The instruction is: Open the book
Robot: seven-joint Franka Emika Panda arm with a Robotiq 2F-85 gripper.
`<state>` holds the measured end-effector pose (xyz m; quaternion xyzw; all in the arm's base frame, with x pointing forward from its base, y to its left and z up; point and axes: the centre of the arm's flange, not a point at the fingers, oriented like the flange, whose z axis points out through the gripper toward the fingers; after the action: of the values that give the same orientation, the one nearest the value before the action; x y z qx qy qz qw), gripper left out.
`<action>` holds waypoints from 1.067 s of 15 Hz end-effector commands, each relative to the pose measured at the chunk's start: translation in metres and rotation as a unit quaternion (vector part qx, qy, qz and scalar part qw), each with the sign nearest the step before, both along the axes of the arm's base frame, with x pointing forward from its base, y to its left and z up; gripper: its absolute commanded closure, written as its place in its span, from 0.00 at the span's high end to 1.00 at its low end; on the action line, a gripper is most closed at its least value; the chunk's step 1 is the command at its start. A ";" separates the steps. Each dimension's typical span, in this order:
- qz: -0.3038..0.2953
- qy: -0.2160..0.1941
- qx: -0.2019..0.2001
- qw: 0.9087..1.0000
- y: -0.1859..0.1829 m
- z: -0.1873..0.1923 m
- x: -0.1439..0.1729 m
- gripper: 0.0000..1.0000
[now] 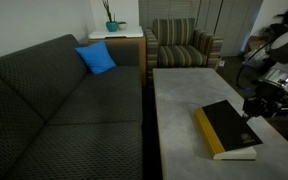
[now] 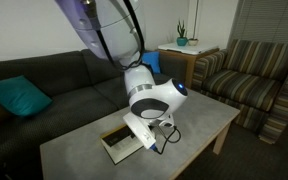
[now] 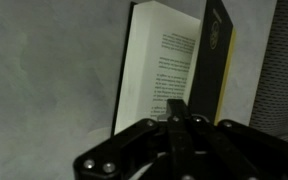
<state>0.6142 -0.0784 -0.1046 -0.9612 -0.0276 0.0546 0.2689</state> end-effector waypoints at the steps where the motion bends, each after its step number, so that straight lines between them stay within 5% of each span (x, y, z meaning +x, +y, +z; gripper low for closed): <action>1: 0.028 -0.002 0.020 0.999 0.012 0.015 -0.005 0.00; 16: 0.051 -0.044 0.015 0.998 0.024 0.049 0.004 0.00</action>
<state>0.6282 -0.0586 -0.0728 -0.9572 -0.0792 0.0338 0.2765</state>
